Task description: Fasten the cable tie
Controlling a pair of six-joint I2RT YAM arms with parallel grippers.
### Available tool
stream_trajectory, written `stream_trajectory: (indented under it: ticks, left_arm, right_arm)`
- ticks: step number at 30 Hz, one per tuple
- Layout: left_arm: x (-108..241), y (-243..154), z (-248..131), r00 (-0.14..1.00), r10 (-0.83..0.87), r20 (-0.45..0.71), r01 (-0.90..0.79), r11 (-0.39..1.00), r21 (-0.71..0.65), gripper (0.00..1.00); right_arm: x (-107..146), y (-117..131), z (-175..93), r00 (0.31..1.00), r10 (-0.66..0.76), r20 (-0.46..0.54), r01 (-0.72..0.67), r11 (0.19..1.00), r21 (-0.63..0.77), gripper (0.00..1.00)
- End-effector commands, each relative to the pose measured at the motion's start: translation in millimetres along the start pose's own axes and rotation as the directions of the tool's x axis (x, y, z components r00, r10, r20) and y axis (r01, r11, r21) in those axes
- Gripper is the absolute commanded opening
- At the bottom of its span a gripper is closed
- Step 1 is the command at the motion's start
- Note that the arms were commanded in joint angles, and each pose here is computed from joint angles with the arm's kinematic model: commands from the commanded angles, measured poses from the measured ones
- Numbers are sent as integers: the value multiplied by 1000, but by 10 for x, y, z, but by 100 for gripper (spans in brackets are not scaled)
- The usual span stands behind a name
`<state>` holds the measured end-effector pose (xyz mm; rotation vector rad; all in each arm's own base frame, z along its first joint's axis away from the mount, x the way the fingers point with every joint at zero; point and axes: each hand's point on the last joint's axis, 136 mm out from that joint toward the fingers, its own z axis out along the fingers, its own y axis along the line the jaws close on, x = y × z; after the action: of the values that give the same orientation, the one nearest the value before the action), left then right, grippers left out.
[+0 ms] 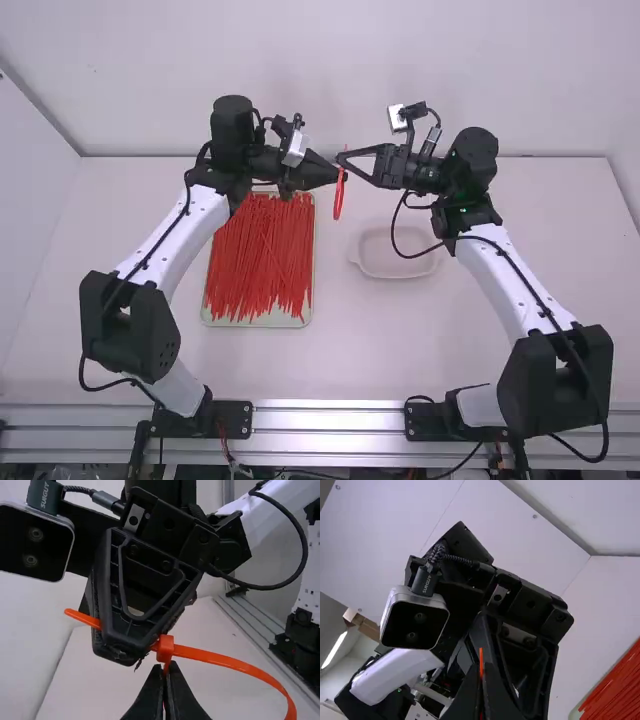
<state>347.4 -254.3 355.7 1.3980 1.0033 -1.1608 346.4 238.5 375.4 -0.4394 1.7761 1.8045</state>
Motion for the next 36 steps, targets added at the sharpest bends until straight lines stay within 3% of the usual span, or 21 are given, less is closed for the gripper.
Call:
stream_trajectory:
  ticks: [1, 14, 26, 36]
  left_arm:
    - [-45, -66, 45, 1000, -21, 7, 21, 999, 30, 2]
    - [422, -266, 41, 980, -200, -16, 200, 979, 39, 2]
    - [1240, -764, 28, 886, -463, -39, 464, 884, 51, 2]
    - [1269, -848, 25, 857, -515, -23, 515, 853, 84, 2]
  right_arm:
    - [-69, 43, -5, 999, -28, 19, 28, 1000, -2, 0]
    - [-178, 131, -108, 998, -52, 48, 53, 998, -20, 0]
    - [-296, 178, -228, 994, -69, 87, 71, 997, -21, 0]
    - [-347, 148, -303, 992, -73, 104, 75, 997, -6, 0]
